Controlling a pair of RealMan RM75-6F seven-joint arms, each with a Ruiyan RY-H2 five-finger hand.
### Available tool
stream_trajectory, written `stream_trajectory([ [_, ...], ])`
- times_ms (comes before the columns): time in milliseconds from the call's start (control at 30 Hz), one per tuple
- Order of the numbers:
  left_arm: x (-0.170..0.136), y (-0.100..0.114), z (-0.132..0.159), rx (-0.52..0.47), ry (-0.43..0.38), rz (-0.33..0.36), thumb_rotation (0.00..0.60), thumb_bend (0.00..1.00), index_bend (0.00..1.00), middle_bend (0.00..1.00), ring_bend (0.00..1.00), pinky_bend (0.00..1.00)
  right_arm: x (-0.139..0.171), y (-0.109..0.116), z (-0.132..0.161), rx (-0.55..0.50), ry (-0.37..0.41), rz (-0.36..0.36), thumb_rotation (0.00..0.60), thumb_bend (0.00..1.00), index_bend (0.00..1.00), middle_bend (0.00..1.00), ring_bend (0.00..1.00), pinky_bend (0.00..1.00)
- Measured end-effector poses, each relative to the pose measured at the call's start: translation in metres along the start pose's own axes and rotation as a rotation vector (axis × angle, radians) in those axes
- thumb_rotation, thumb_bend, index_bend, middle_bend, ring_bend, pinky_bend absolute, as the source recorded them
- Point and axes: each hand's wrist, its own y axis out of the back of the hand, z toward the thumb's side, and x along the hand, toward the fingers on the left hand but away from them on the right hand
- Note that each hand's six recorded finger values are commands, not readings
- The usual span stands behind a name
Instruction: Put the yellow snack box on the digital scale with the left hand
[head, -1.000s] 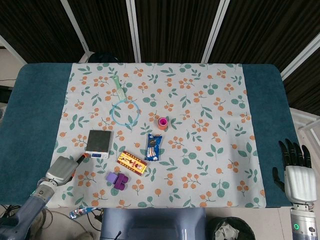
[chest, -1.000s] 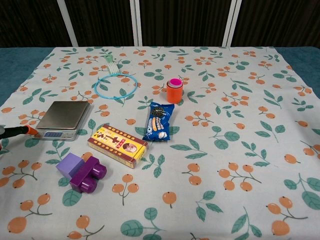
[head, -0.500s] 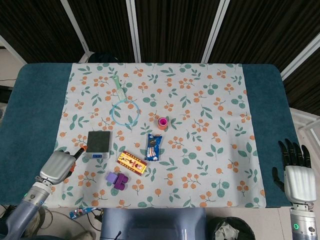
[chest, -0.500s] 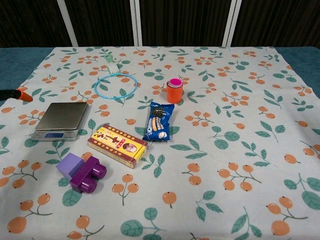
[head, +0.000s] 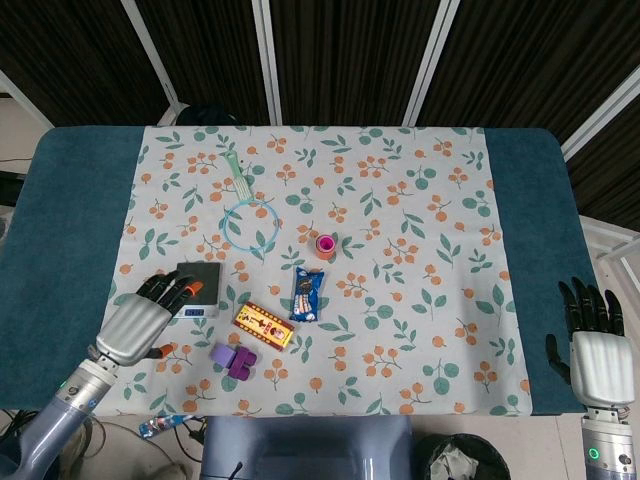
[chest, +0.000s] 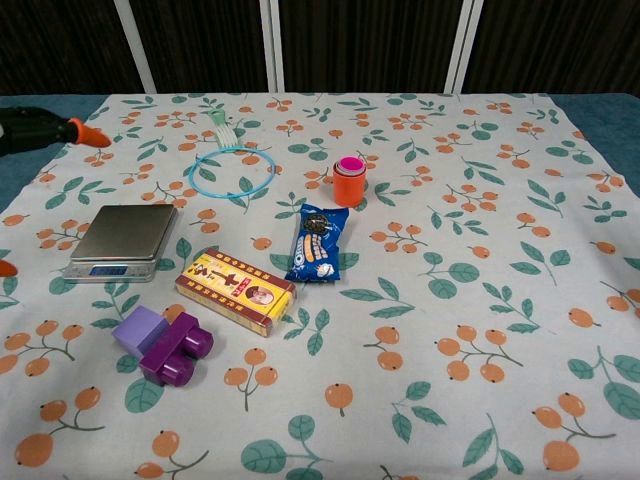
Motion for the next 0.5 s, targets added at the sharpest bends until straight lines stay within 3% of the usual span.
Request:
stream_trajectory([
  [233, 0.019, 0.017, 0.030, 0.057, -0.092, 0.015, 0.600, 0.03, 0.04, 0.15, 0.08, 0.17, 0.000, 0.000, -0.001, -0.001, -0.001, 0.000, 0.600, 0.51, 0.03, 0.07, 0.06, 0.03],
  [500, 0.046, 0.015, 0.055, 0.110, -0.121, -0.063, 0.600, 0.03, 0.04, 0.19, 0.09, 0.18, 0.000, 0.001, -0.002, -0.003, -0.005, -0.001, 0.600, 0.51, 0.03, 0.07, 0.06, 0.03],
])
